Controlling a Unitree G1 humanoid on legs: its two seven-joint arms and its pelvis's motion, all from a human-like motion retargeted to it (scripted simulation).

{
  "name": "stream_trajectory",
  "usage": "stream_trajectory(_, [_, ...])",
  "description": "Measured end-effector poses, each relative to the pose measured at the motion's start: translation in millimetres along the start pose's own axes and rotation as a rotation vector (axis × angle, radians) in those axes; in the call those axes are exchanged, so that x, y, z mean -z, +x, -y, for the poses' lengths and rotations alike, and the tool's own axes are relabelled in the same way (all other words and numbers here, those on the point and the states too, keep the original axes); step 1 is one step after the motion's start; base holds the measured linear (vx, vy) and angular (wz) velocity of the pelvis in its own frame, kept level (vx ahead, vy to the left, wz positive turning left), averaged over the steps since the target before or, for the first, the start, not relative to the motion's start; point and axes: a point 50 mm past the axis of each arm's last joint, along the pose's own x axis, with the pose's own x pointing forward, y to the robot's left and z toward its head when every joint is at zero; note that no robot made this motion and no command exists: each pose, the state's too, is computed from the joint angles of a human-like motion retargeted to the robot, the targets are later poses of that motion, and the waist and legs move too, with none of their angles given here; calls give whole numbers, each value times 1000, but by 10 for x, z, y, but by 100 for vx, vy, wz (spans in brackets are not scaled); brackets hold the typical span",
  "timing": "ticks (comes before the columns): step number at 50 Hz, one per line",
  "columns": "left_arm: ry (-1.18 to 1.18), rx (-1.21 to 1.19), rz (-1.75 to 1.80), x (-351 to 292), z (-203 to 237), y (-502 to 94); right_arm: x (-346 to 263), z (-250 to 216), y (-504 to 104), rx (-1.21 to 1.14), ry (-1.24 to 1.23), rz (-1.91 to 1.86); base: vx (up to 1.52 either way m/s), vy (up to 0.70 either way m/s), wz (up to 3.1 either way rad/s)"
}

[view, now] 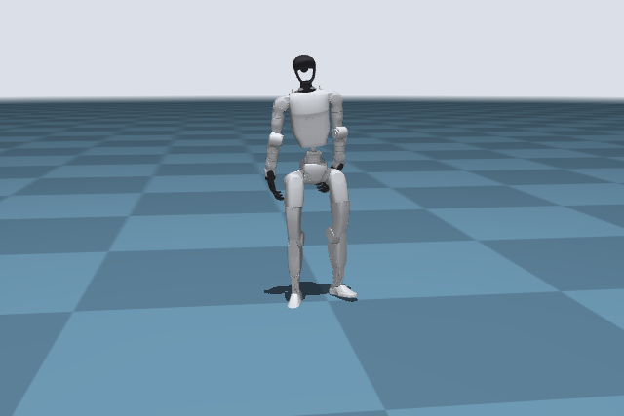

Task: In place motions

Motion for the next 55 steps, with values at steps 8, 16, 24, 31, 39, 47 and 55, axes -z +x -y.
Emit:
stream_trajectory(8, [127, 28, 300, -1337, 288, -559, -1517, -219, -520, -142, 4, 429, -11, -1, 4])
stream_trajectory(16, [501, 102, 684, -2577, 1263, -1587, -2890, -753, -1754, -285, -228, 934, -3, -3, 7])
stream_trajectory(24, [667, 184, 987, -2974, 2243, -2414, -3400, -1092, -2796, -328, -258, 1286, 7, -5, 2])
stream_trajectory(31, [704, 187, 1210, -3060, 2690, -2974, -3530, -1199, -3351, -291, -295, 1439, 4, 1, -6])
stream_trajectory(39, [574, 146, 1489, -3110, 2820, -3377, -3566, -1221, -3590, -146, -397, 1493, 6, 7, -1])
stream_trajectory(47, [623, 54, 1438, -3124, 2712, -3322, -3570, -1151, -3613, -10, -452, 1510, 7, 13, 7])
stream_trajectory(55, [661, 72, 1406, -3117, 2709, -3292, -3567, -1094, -3587, -36, -376, 1516, 2, 8, 3])
